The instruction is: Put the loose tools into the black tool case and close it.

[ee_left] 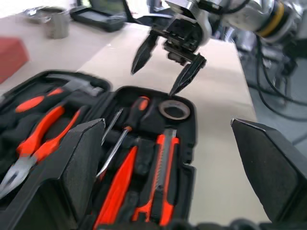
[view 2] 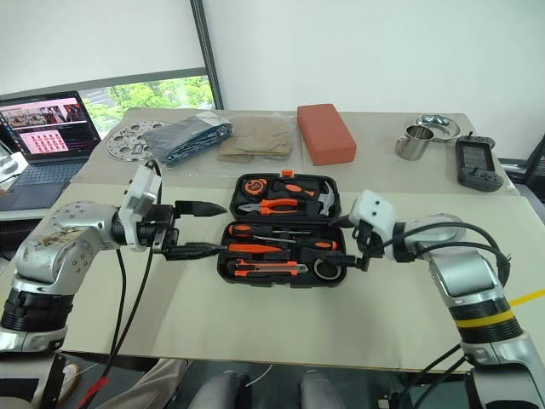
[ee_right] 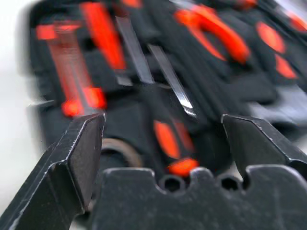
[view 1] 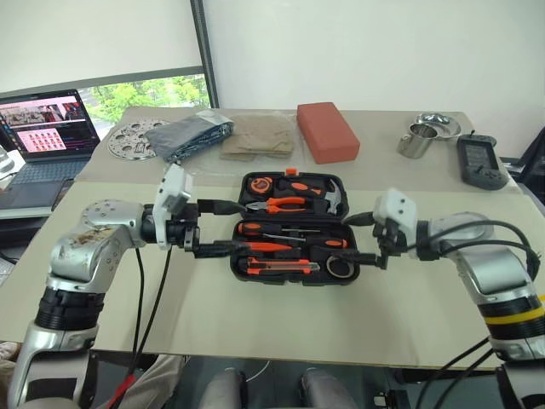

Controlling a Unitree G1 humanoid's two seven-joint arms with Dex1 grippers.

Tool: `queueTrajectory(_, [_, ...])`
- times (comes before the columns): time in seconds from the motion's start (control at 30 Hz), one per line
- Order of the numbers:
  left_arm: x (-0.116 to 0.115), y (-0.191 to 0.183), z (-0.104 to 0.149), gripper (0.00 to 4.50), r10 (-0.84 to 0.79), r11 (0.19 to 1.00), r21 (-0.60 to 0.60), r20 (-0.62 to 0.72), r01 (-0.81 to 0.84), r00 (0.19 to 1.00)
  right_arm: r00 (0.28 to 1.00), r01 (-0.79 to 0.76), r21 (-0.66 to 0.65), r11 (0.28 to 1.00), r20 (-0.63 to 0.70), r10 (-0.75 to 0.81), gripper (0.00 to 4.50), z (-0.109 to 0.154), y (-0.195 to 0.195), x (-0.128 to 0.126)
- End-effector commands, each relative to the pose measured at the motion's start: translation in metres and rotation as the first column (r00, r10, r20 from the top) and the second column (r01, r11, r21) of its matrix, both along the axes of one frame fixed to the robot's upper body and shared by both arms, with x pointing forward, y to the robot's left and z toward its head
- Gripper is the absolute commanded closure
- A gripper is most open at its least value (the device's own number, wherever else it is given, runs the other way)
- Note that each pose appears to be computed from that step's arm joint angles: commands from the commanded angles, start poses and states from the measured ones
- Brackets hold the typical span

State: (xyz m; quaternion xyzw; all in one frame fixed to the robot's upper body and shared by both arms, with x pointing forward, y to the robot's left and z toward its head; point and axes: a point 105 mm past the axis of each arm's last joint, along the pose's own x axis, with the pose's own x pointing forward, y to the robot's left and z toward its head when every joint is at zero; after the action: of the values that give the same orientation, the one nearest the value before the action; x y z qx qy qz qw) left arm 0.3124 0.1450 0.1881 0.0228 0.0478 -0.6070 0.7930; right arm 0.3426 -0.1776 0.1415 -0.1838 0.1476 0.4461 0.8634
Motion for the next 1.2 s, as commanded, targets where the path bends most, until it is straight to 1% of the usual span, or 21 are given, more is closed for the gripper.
queueTrajectory(0.03, [0.026, 0.014, 0.009, 0.0, 0.125, 0.989, -0.082, -0.031, -0.127, 0.992, 0.99, 0.14, 0.11, 0.984, -0.031, -0.137, 0.01, 0.013, -0.014, 0.022])
queueTrajectory(0.07, [0.035, 0.017, 0.007, 0.0, 0.16, 0.98, -0.107, -0.077, -0.167, 0.984, 0.982, 0.185, 0.135, 0.973, -0.052, -0.18, 0.01, 0.014, -0.017, 0.029])
queueTrajectory(0.1, [0.055, 0.024, 0.003, 0.0, 0.251, 0.953, -0.134, -0.157, -0.272, 0.955, 0.961, 0.264, 0.176, 0.948, -0.129, -0.244, 0.01, 0.012, -0.022, 0.04])
queueTrajectory(0.17, [0.084, 0.033, -0.006, 0.0, 0.38, 0.892, -0.138, -0.284, -0.43, 0.88, 0.911, 0.383, 0.232, 0.894, -0.256, -0.323, 0.01, 0.01, -0.027, 0.056])
queueTrajectory(0.2, [0.09, 0.034, -0.007, 0.0, 0.383, 0.878, -0.157, -0.337, -0.453, 0.86, 0.894, 0.41, 0.261, 0.874, -0.307, -0.328, 0.01, 0.01, -0.026, 0.06])
queueTrajectory(0.3, [0.099, 0.032, -0.012, 0.0, 0.365, 0.865, -0.166, -0.439, -0.474, 0.821, 0.855, 0.469, 0.321, 0.823, -0.398, -0.332, 0.01, 0.014, -0.027, 0.071])
queueTrajectory(0.4, [0.104, 0.029, -0.023, 0.0, 0.339, 0.853, -0.15, -0.57, -0.5, 0.749, 0.809, 0.533, 0.341, 0.774, -0.472, -0.35, 0.01, 0.013, -0.029, 0.08])
queueTrajectory(0.5, [0.104, 0.029, -0.028, 0.0, 0.316, 0.84, -0.148, -0.649, -0.522, 0.692, 0.778, 0.562, 0.333, 0.757, -0.524, -0.347, 0.01, 0.006, -0.027, 0.082])
queueTrajectory(0.57, [0.105, 0.03, -0.032, 0.0, 0.312, 0.818, -0.153, -0.693, -0.555, 0.65, 0.77, 0.567, 0.349, 0.746, -0.547, -0.329, 0.01, 0.004, -0.023, 0.083])
queueTrajectory(0.63, [0.106, 0.031, -0.034, 0.0, 0.308, 0.803, -0.157, -0.717, -0.575, 0.626, 0.767, 0.57, 0.354, 0.741, -0.553, -0.326, 0.01, 0.002, -0.022, 0.084])
queueTrajectory(0.7, [0.106, 0.028, -0.031, 0.0, 0.279, 0.808, -0.176, -0.727, -0.563, 0.628, 0.766, 0.569, 0.348, 0.745, -0.554, -0.326, 0.56, 0.0, -0.02, 0.085])
queueTrajectory(0.73, [0.105, 0.027, -0.03, 0.0, 0.269, 0.81, -0.183, -0.729, -0.558, 0.63, 0.766, 0.569, 0.347, 0.746, -0.554, -0.327, 0.73, -0.001, -0.02, 0.085])
queueTrajectory(0.83, [0.105, 0.024, -0.029, 0.0, 0.245, 0.811, -0.199, -0.738, -0.55, 0.629, 0.77, 0.56, 0.363, 0.744, -0.559, -0.307, 1.87, 0.0, -0.018, 0.085])
queueTrajectory(0.87, [0.104, 0.023, -0.029, 0.0, 0.241, 0.814, -0.199, -0.738, -0.546, 0.63, 0.772, 0.557, 0.365, 0.746, -0.559, -0.303, 2.15, 0.0, -0.018, 0.084])
queueTrajectory(0.9, [0.104, 0.023, -0.031, 0.0, 0.244, 0.815, -0.193, -0.741, -0.546, 0.625, 0.774, 0.554, 0.365, 0.748, -0.557, -0.301, 2.56, 0.0, -0.018, 0.084])
queueTrajectory(0.93, [0.104, 0.022, -0.033, 0.0, 0.249, 0.818, -0.183, -0.743, -0.546, 0.622, 0.776, 0.549, 0.367, 0.751, -0.556, -0.296, 2.85, 0.0, -0.018, 0.084])
queueTrajectory(0.97, [0.103, 0.022, -0.035, 0.0, 0.254, 0.821, -0.172, -0.743, -0.544, 0.619, 0.78, 0.544, 0.371, 0.753, -0.555, -0.29, 3.31, 0.001, -0.018, 0.083])
queueTrajectory(1.0, [0.103, 0.021, -0.038, 0.0, 0.263, 0.822, -0.158, -0.746, -0.546, 0.612, 0.783, 0.538, 0.373, 0.756, -0.553, -0.284, 3.54, 0.001, -0.017, 0.083])
queueTrajectory(1.07, [0.103, 0.02, -0.044, 0.0, 0.281, 0.825, -0.133, -0.747, -0.55, 0.603, 0.787, 0.531, 0.375, 0.76, -0.551, -0.277, 4.24, 0.003, -0.016, 0.083])
queueTrajectory(1.1, [0.103, 0.02, -0.045, 0.0, 0.288, 0.825, -0.124, -0.747, -0.551, 0.6, 0.788, 0.529, 0.376, 0.761, -0.551, -0.276, 4.44, 0.003, -0.016, 0.083])
queueTrajectory(1.2, [0.105, 0.019, -0.051, 0.0, 0.32, 0.82, -0.093, -0.744, -0.565, 0.587, 0.8, 0.505, 0.383, 0.773, -0.545, -0.252, 4.44, 0.006, -0.012, 0.082])
